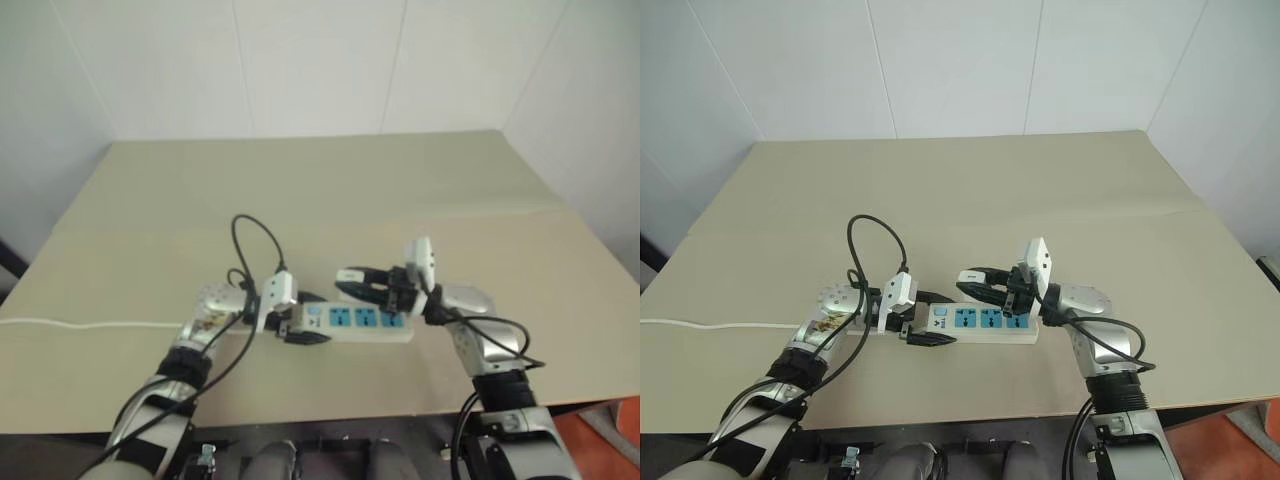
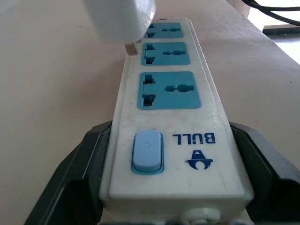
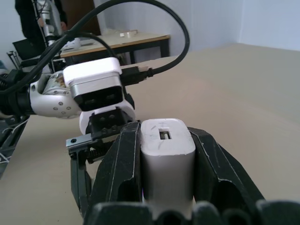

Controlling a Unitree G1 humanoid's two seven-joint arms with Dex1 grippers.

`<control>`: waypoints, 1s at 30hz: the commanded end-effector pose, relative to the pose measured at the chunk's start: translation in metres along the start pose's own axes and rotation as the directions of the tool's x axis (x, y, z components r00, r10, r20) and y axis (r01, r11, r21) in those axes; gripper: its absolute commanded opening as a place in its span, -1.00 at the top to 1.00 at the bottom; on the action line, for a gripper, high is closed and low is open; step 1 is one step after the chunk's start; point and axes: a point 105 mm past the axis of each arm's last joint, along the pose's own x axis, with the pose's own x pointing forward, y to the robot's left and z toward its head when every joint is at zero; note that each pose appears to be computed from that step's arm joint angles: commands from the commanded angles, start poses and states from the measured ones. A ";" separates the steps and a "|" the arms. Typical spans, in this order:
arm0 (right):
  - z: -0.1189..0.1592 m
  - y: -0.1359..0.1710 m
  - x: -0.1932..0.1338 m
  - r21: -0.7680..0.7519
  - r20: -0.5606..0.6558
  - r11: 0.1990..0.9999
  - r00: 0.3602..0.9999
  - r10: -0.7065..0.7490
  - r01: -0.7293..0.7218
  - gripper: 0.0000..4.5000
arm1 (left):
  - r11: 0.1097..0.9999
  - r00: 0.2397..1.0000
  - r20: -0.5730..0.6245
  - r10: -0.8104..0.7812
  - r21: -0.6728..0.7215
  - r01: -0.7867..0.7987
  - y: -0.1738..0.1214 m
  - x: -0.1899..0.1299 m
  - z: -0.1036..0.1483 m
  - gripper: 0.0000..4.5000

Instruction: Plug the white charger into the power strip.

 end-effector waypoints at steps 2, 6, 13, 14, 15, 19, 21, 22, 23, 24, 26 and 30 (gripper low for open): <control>0.008 0.003 0.012 -0.075 0.021 0.995 0.998 0.062 -0.060 0.49 | 0.996 0.997 -0.063 -0.050 -0.073 0.046 -0.016 0.005 -0.021 -0.46; 0.000 0.008 0.018 -0.072 0.009 0.993 0.996 0.094 -0.093 0.49 | 0.996 0.997 -0.065 -0.050 -0.075 0.045 -0.016 0.005 -0.022 -0.46; -0.009 0.008 0.021 -0.070 -0.006 0.993 0.995 0.096 -0.096 0.49 | 0.996 0.996 -0.070 -0.053 -0.076 0.047 -0.016 0.005 -0.023 -0.46; -0.010 0.008 0.020 -0.070 -0.010 0.993 0.996 0.094 -0.095 0.49 | 0.996 0.996 -0.071 -0.053 -0.077 0.047 -0.016 0.004 -0.023 -0.46; -0.011 0.007 0.019 -0.070 -0.014 0.993 0.996 0.090 -0.091 0.49 | 0.996 0.996 -0.071 -0.053 -0.077 0.047 -0.017 0.004 -0.024 -0.46; -0.013 0.003 0.013 -0.072 -0.028 0.994 0.996 0.079 -0.081 0.49 | 0.996 0.996 -0.071 -0.052 -0.078 0.046 -0.017 0.004 -0.024 -0.46; -0.014 0.002 0.011 -0.073 -0.037 0.994 0.996 0.078 -0.081 0.49 | 0.996 0.996 -0.072 -0.052 -0.077 0.046 -0.018 0.004 -0.024 -0.46; -0.015 0.002 0.009 -0.072 -0.044 0.994 0.996 0.078 -0.081 0.49 | 0.996 0.996 -0.072 -0.052 -0.076 0.046 -0.018 0.004 -0.024 -0.46; -0.016 0.001 0.008 -0.074 -0.051 0.994 0.996 0.078 -0.081 0.49 | 0.996 0.996 -0.072 -0.052 -0.076 0.046 -0.018 0.004 -0.024 -0.46; -0.017 0.001 0.006 -0.073 -0.055 0.994 0.995 0.077 -0.081 0.49 | 0.996 0.996 -0.072 -0.052 -0.076 0.046 -0.018 0.004 -0.024 -0.46; -0.019 0.002 0.004 -0.071 -0.062 0.994 0.995 0.077 -0.082 0.49 | 0.996 0.996 -0.072 -0.052 -0.075 0.047 -0.018 0.004 -0.024 -0.46; -0.024 0.003 0.002 -0.072 -0.081 0.994 0.994 0.077 -0.083 0.49 | 0.996 0.996 -0.071 -0.053 -0.076 0.048 -0.019 0.004 -0.024 -0.46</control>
